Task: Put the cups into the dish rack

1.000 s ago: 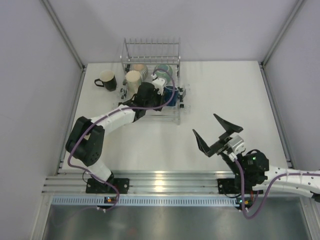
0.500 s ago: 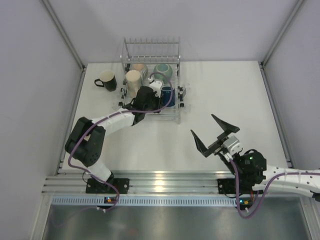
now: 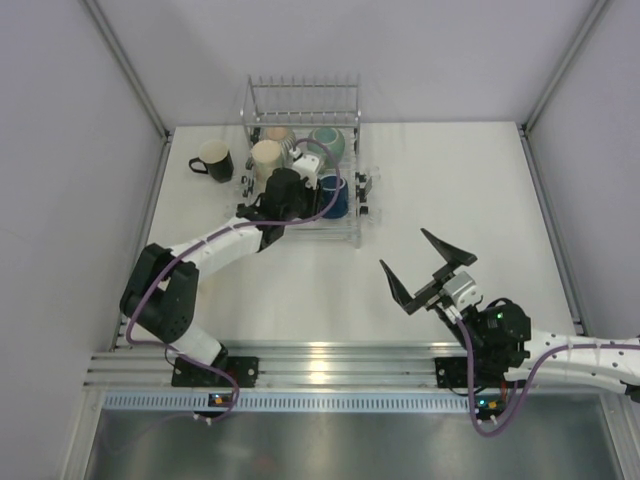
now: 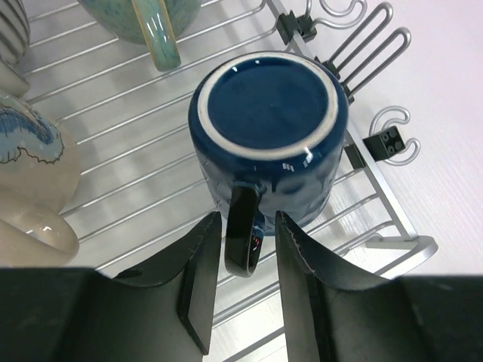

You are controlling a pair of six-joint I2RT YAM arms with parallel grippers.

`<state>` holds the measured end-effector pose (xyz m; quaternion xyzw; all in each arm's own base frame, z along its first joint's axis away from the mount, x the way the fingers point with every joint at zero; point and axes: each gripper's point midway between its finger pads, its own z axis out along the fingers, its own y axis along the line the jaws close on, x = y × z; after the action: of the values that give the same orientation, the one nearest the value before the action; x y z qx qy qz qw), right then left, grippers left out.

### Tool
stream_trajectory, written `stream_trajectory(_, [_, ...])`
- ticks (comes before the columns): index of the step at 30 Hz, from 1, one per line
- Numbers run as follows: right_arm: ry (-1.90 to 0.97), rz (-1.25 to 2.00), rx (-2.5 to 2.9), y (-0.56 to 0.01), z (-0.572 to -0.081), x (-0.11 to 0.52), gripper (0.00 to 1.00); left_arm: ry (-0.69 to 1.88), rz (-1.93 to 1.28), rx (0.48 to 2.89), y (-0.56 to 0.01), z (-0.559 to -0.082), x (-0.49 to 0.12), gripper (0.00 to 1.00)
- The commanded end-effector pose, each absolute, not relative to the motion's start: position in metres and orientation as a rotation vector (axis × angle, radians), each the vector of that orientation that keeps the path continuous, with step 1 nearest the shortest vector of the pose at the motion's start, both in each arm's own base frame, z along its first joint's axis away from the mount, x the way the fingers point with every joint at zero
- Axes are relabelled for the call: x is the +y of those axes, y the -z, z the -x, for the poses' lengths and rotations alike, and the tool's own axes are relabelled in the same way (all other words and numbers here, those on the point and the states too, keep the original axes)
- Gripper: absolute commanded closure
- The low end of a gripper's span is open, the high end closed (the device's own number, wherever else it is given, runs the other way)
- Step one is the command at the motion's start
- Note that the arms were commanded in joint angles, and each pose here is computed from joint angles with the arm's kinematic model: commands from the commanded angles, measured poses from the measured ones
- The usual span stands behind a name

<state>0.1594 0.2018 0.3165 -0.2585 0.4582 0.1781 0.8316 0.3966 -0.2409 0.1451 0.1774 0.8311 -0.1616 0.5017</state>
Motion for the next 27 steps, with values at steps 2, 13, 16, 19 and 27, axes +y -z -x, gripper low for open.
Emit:
stream_trajectory(2, [-0.405, 0.509, 0.950, -0.324, -0.156, 0.199, 0.01, 0.392, -0.455, 1.983, -0.163, -0.401, -0.244, 0.60])
stream_trajectory(13, [-0.418, 0.492, 0.947, -0.326, -0.155, 0.192, 0.01, 0.434, -0.541, 2.027, -0.172, -0.393, -0.243, 0.57])
stream_trajectory(16, [-0.416, 0.493, 0.945, -0.327, -0.155, 0.192, 0.01, 0.449, -0.565, 2.043, -0.166, -0.391, -0.246, 0.57])
stream_trajectory(19, [-0.418, 0.489, 0.943, -0.328, -0.155, 0.191, 0.01, 0.457, -0.575, 2.071, -0.156, -0.389, -0.246, 0.58])
stream_trajectory(27, [-0.417, 0.485, 0.939, -0.330, -0.154, 0.188, 0.01, 0.473, -0.583, 2.118, -0.137, -0.383, -0.247, 0.59])
